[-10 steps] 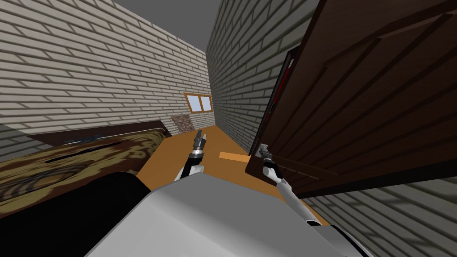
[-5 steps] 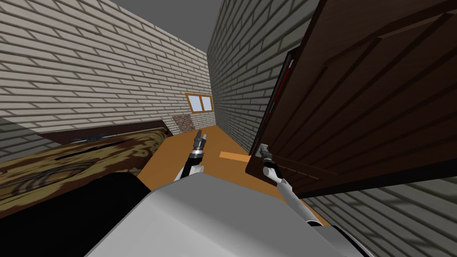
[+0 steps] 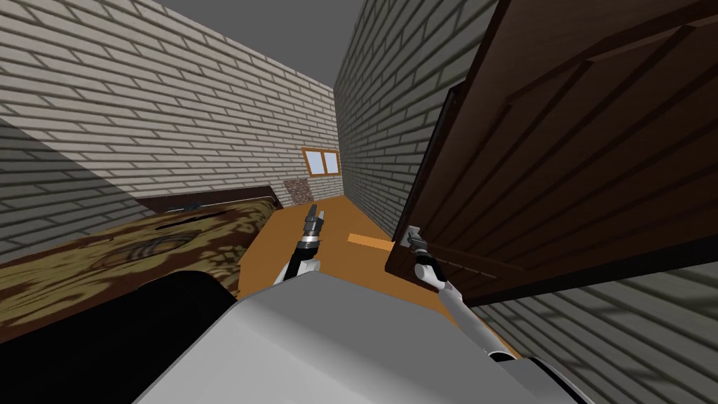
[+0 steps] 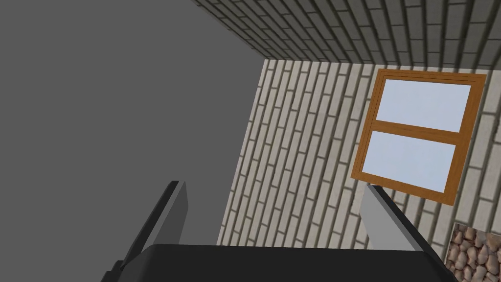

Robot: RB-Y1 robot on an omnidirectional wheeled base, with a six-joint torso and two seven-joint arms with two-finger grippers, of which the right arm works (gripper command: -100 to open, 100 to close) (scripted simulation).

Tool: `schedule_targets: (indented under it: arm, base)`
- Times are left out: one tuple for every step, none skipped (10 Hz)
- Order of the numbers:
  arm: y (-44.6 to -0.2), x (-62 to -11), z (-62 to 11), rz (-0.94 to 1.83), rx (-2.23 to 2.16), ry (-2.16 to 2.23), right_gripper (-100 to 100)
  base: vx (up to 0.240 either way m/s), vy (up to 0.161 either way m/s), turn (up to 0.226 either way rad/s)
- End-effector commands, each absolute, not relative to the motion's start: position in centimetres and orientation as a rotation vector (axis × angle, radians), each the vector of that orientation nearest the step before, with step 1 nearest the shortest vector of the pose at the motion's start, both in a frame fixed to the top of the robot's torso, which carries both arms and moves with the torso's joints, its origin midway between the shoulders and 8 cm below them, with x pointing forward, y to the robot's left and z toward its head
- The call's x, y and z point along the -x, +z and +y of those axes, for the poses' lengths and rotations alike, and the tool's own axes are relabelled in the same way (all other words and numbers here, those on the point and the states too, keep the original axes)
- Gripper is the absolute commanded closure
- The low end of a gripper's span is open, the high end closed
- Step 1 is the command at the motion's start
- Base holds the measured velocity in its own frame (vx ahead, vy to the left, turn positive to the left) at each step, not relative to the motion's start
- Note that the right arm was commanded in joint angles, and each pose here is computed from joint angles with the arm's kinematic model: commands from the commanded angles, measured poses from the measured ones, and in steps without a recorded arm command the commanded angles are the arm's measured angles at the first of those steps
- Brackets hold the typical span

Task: Pull the door open

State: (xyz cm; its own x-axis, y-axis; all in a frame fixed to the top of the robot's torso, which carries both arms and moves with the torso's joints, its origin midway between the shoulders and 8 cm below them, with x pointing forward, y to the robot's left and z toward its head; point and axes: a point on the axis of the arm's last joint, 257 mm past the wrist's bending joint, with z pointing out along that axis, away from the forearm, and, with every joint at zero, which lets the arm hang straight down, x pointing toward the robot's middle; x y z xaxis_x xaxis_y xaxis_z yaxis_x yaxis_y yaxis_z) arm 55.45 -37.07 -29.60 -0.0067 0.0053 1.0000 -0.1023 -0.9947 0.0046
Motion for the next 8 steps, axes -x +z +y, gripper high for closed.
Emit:
schedule_targets:
  arm:
    - [-29.6, -55.3, -36.6, -0.082, -2.176, 2.187, 100]
    - [-29.6, -55.2, -36.4, -0.069, -2.184, 2.192, 100]
    - [-29.6, -55.1, -36.2, -0.058, -2.192, 2.197, 100]
    - [-29.6, -55.0, -36.1, -0.049, -2.198, 2.2, 100]
    - [-29.6, -55.0, -36.0, -0.043, -2.202, 2.202, 100]
    - [-29.7, -55.0, -36.0, -0.046, -2.201, 2.198, 100]
    - [-29.8, -54.7, -35.6, -0.021, -2.215, 2.206, 100]
    - [-29.8, -54.6, -35.5, -0.013, -2.217, 2.211, 100]
  base:
    - [-0.207, -0.104, 0.132]
    - [-0.189, -0.096, 0.141]
    - [-0.203, -0.088, 0.113]
    - [-0.2, -0.087, 0.1]
    - [-0.191, -0.061, 0.07]
    - [-0.083, -0.02, 0.022]
    - [-0.135, -0.069, 0.078]
    - [-0.187, -0.073, 0.085]
